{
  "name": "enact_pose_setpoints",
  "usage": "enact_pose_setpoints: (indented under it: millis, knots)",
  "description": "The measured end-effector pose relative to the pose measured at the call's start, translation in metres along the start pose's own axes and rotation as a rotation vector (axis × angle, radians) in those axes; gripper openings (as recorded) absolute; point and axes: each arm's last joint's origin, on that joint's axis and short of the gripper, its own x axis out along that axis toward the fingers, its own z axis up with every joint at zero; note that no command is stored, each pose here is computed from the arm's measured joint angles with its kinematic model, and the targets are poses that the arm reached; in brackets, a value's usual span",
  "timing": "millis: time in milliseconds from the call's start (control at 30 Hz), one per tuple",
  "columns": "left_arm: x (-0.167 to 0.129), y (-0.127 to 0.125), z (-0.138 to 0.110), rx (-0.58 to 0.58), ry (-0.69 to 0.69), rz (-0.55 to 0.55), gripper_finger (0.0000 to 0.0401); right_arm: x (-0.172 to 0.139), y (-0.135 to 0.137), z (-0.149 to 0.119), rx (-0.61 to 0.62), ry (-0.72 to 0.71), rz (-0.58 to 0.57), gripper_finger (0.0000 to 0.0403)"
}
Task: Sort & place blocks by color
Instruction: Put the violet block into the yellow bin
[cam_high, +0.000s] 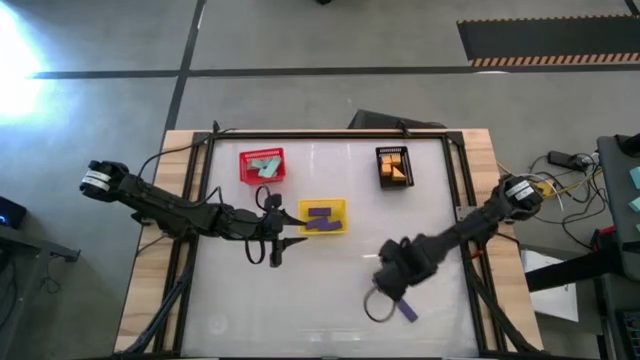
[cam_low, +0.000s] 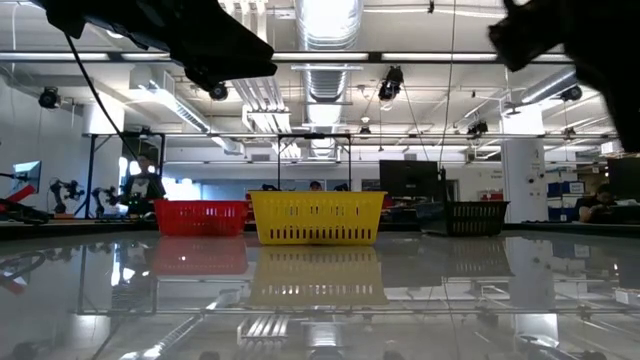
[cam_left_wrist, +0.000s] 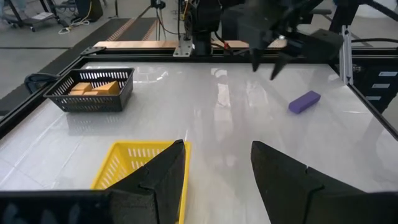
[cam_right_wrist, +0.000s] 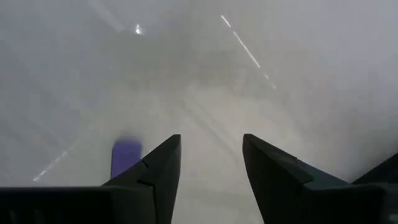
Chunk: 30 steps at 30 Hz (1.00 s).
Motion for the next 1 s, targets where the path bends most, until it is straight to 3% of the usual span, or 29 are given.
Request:
enact_pose_setpoints:
  millis: [300, 600, 1000]
  knots:
    - [0.0, 0.0, 0.0, 0.005, 0.0, 0.0, 0.0169, 0.025, 0.015, -0.039, 0.068, 0.015, 0.083, 0.0209]
    - [0.0, 0.0, 0.0, 0.009, 0.0, 0.0, 0.0169, 0.041, 0.029, -0.056, 0.109, 0.068, 0.253, 0.0232]
    - [0.0, 0.0, 0.0, 0.042, -0.005, 0.001, 0.0169, 0.052, 0.027, -0.056, 0.155, 0.018, 0.213, 0.024]
